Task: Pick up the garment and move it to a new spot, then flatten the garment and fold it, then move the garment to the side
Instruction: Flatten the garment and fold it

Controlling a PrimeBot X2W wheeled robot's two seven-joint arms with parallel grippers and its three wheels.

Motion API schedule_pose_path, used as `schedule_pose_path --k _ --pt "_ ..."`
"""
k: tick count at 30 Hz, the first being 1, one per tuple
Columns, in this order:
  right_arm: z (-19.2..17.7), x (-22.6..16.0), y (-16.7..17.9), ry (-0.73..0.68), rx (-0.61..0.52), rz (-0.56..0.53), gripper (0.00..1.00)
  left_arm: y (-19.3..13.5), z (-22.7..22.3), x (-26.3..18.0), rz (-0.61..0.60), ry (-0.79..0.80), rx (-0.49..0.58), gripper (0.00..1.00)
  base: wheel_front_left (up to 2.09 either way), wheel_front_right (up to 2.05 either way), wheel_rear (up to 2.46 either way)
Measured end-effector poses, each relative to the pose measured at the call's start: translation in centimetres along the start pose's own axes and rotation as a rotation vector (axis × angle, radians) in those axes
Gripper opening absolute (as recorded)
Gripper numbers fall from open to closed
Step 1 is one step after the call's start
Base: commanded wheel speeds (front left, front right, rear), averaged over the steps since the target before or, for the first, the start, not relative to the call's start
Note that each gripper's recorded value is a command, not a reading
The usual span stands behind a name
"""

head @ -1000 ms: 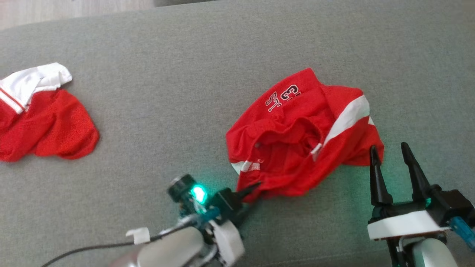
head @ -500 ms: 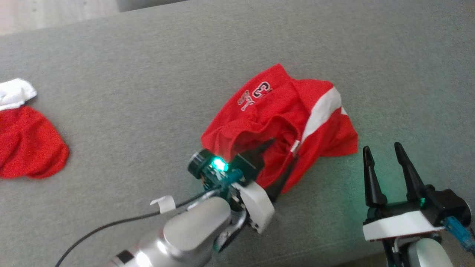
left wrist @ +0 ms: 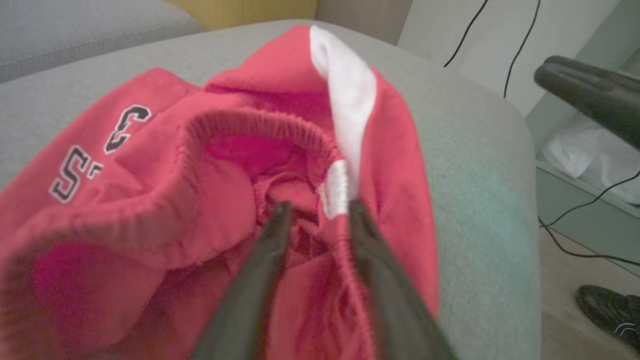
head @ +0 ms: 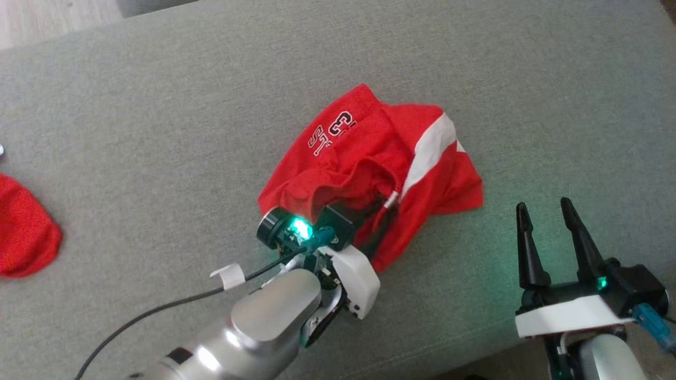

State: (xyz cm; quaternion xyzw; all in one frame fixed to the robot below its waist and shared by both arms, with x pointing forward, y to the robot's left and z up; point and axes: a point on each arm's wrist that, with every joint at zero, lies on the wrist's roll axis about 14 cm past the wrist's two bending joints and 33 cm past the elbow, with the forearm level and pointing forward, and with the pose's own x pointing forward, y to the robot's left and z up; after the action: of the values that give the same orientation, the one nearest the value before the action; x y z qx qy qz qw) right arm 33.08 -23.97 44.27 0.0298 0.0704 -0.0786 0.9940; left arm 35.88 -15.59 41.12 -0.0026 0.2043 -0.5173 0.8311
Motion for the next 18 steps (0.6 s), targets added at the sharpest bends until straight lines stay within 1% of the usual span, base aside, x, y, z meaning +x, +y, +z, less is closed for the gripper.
schedule_pose_path --k 2,4,6,9,12,14,16,17,18 --pt "0.0 -0.1 -0.1 -0.002 0.001 -0.003 1.0 -0.2 1.2 0.1 -0.009 -0.051 0.008 0.0 0.0 0.0 0.0" --pt "0.2 -0.3 -0.2 -0.007 0.002 -0.005 1.0 -0.5 3.4 0.3 -0.029 -0.124 0.031 0.0 0.0 0.0 0.0" --pt "0.4 -0.4 -0.1 -0.015 0.005 -0.004 1.0 -0.9 6.5 0.3 -0.05 -0.209 0.068 0.0 0.0 0.0 0.0" --pt "0.9 -0.6 0.1 -0.032 0.01 0.004 1.0 -2.2 13.0 -0.3 -0.104 -0.368 0.141 0.0 0.0 0.0 0.0" --pt "1.4 -1.0 0.5 -0.054 0.018 0.019 1.0 -3.7 20.7 -2.3 -0.137 -0.551 0.173 0.0 0.0 0.0 0.0" --pt "1.4 -1.6 0.8 -0.056 0.023 0.028 1.0 -4.4 25.4 -4.5 -0.146 -0.674 0.164 0.0 0.0 0.0 0.0" --pt "1.3 -2.0 1.1 -0.056 0.028 0.039 1.0 -4.6 28.5 -7.0 -0.158 -0.762 0.136 0.0 0.0 0.0 0.0" --pt "1.3 -2.0 1.1 -0.056 0.028 0.039 1.0 -4.6 28.5 -7.0 -0.158 -0.762 0.136 0.0 0.0 0.0 0.0" --pt "1.3 -2.0 1.3 -0.059 0.029 0.046 1.0 -4.3 29.0 -8.1 -0.155 -0.775 0.136 0.0 0.0 0.0 0.0"
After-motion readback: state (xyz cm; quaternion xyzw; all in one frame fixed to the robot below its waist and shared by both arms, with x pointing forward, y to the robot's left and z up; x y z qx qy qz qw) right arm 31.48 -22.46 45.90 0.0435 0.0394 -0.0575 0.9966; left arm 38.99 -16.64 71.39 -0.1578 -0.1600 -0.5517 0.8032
